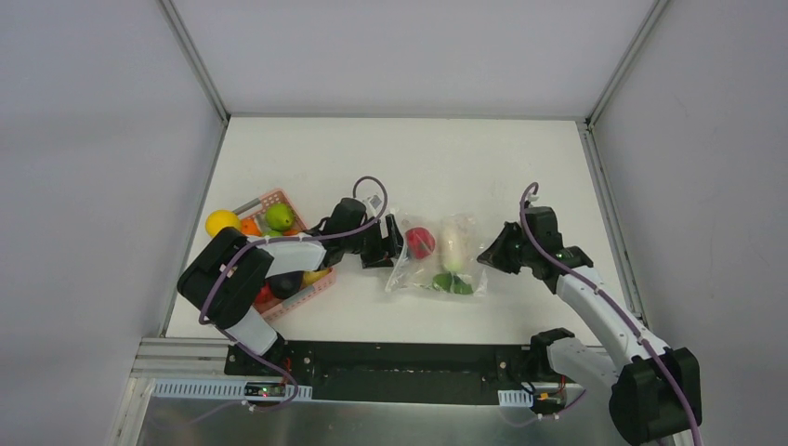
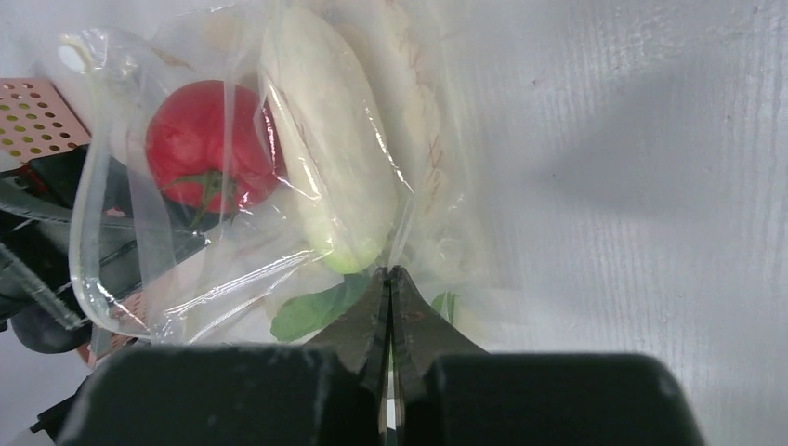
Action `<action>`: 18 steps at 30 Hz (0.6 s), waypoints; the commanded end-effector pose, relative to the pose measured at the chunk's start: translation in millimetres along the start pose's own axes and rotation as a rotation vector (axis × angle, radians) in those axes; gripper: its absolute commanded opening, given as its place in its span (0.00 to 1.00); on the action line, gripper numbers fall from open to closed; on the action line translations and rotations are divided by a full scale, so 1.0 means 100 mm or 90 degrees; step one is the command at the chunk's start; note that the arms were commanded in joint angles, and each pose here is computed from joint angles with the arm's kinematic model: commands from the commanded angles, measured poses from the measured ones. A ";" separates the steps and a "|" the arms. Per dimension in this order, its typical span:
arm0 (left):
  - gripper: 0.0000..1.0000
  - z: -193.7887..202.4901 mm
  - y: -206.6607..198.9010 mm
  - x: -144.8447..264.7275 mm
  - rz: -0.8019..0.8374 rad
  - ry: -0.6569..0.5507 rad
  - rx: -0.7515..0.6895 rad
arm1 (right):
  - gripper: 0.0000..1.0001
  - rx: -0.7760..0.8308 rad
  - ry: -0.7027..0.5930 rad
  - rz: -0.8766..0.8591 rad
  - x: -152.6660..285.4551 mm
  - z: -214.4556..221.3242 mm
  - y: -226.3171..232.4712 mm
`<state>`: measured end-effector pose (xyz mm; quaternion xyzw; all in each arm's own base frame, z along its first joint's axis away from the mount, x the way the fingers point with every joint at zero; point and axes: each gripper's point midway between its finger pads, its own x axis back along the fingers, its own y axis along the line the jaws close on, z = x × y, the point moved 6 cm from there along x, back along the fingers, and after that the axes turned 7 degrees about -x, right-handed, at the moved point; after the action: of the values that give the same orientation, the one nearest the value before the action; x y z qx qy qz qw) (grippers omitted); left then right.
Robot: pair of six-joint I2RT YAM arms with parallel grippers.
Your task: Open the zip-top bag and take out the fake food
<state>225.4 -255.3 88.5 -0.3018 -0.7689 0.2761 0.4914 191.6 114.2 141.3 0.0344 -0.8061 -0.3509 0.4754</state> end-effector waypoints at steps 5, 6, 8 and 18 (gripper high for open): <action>0.98 -0.19 -0.28 0.08 0.027 -0.089 -0.039 | 0.00 -0.004 -0.009 -0.004 -0.11 -0.02 -0.02; 0.98 -0.21 -0.31 0.07 0.027 -0.093 -0.043 | 0.00 -0.004 -0.007 -0.003 -0.12 -0.01 -0.03; 0.98 -0.23 -0.35 0.02 0.021 -0.096 -0.051 | 0.00 -0.005 -0.004 -0.001 -0.14 0.00 -0.05; 0.98 -0.48 -0.41 -0.07 -0.020 -0.177 -0.054 | 0.00 -0.002 0.022 0.009 -0.22 0.06 -0.12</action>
<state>246.4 -274.2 117.5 -0.2851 -0.8216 0.2699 0.4134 193.7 115.1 118.8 0.0249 -0.7980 -0.3462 0.4927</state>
